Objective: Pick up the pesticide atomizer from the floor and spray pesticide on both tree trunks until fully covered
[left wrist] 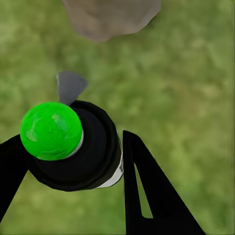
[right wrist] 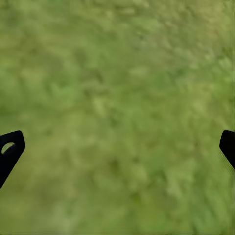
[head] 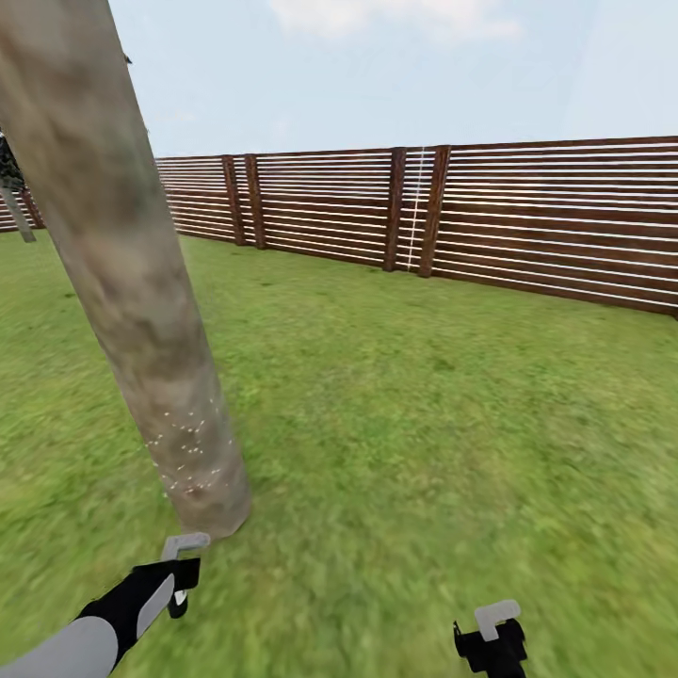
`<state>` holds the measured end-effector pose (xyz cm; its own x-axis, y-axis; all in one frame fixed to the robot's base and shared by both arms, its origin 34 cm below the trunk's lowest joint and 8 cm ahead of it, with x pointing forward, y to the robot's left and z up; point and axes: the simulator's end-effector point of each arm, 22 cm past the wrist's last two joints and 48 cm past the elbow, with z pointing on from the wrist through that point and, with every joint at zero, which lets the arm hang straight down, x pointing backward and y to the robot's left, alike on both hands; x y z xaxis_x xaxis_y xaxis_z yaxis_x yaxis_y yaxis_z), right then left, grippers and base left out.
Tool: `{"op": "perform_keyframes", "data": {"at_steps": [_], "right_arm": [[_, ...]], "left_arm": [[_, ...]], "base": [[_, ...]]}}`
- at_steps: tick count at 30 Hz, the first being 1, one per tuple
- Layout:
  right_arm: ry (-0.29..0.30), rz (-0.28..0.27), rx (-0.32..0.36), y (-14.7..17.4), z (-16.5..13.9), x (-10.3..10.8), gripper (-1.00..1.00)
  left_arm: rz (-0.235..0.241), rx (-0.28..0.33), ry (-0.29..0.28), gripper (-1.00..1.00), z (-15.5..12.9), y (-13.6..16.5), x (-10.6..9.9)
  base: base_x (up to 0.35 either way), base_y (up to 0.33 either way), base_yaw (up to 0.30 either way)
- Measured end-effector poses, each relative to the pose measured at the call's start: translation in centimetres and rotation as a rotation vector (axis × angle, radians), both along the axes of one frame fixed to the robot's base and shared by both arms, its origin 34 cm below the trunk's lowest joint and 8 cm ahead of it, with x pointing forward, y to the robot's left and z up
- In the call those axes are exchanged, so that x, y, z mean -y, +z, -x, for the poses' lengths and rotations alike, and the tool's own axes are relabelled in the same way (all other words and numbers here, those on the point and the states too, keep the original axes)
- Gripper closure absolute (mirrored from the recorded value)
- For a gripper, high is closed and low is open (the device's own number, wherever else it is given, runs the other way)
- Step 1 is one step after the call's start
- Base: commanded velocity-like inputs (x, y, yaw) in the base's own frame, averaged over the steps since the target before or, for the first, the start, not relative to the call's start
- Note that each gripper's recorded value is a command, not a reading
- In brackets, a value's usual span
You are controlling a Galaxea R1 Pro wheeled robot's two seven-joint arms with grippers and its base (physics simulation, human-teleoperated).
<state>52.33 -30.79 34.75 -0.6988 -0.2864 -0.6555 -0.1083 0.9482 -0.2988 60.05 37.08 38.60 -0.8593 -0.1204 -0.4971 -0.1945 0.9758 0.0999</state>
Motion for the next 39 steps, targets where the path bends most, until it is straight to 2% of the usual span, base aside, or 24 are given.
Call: {"op": "perform_keyframes", "data": {"at_steps": [2, 4, 5, 6, 8, 10, 13, 15, 23, 28, 32, 33, 34, 36, 39], "right_arm": [[0.000, 0.000, 0.000, 0.0, 0.0, 0.0, -1.00], [0.000, 0.000, -0.001, 0.0, 0.0, 0.0, -1.00], [0.000, 0.000, -0.001, -0.1, 0.0, 0.0, -1.00], [-0.001, -0.001, -0.002, -0.1, 0.0, 0.0, -1.00], [0.000, -0.001, -0.003, -0.2, 0.1, 0.0, -1.00], [0.000, 0.000, -0.005, -0.2, 0.1, 0.0, -1.00], [0.000, 0.000, -0.006, -0.7, 0.2, 0.0, -1.00], [-0.001, -0.001, -0.005, -1.1, 0.3, 0.0, -1.00], [-0.003, -0.009, -0.011, -3.1, 0.9, -0.5, -1.00], [-0.006, -0.005, -0.016, -4.4, 1.3, -0.2, -1.00], [-0.008, -0.007, -0.015, -5.3, 1.5, -0.4, -1.00], [-0.007, -0.008, -0.014, -5.3, 1.4, -0.5, -1.00], [-0.007, -0.008, -0.014, -5.3, 1.4, -0.5, -1.00], [-0.009, -0.007, -0.012, -5.2, 1.3, -0.4, -1.00], [-0.010, 0.001, -0.010, -5.1, 1.3, 0.2, -1.00]], "left_arm": [[-0.002, 0.002, 0.002, 1.00, 0.2, -0.2, 0.1], [-0.035, 0.003, 0.015, 1.00, 0.2, 0.0, -0.2], [-0.067, 0.003, 0.035, 1.00, 0.2, 0.1, -0.6], [-0.079, 0.009, 0.045, 1.00, -0.1, 0.4, -0.2], [-0.060, 0.028, 0.036, 1.00, -1.0, 0.7, 2.5], [-0.033, 0.032, 0.018, 1.00, -1.2, 0.5, 3.5], [0.058, 0.038, -0.032, 1.00, -1.4, -0.2, 5.4], [0.088, 0.034, -0.042, 1.00, -1.2, -0.7, 5.8], [0.081, 0.017, -0.032, 1.00, -0.3, -2.9, 4.6], [0.088, 0.009, -0.031, 1.00, 0.1, -4.4, 4.9], [0.087, -0.014, -0.052, 1.00, 0.4, -5.3, 5.6], [0.088, -0.051, -0.052, 1.00, 0.9, -5.5, 5.3], [0.089, -0.064, -0.053, 1.00, 1.1, -5.5, 5.2], [0.087, -0.075, -0.052, 1.00, 1.3, -5.7, 5.1], [0.069, -0.075, -0.044, 1.00, 1.2, -5.4, 3.6]], "base": [[-0.105, -0.106, 0.010], [-0.047, -0.034, 0.100], [-0.016, -0.012, 0.180], [-0.005, -0.004, 0.211], [-0.002, -0.001, 0.221], [-0.001, 0.000, 0.131], [0.000, 0.000, 0.017], [0.000, 0.000, 0.002], [0.000, 0.000, 0.000], [0.000, 0.000, 0.000], [0.000, 0.000, 0.000], [0.000, 0.000, 0.000], [0.000, 0.000, 0.000], [0.000, 0.000, 0.000], [0.027, -0.002, 0.000]]}}
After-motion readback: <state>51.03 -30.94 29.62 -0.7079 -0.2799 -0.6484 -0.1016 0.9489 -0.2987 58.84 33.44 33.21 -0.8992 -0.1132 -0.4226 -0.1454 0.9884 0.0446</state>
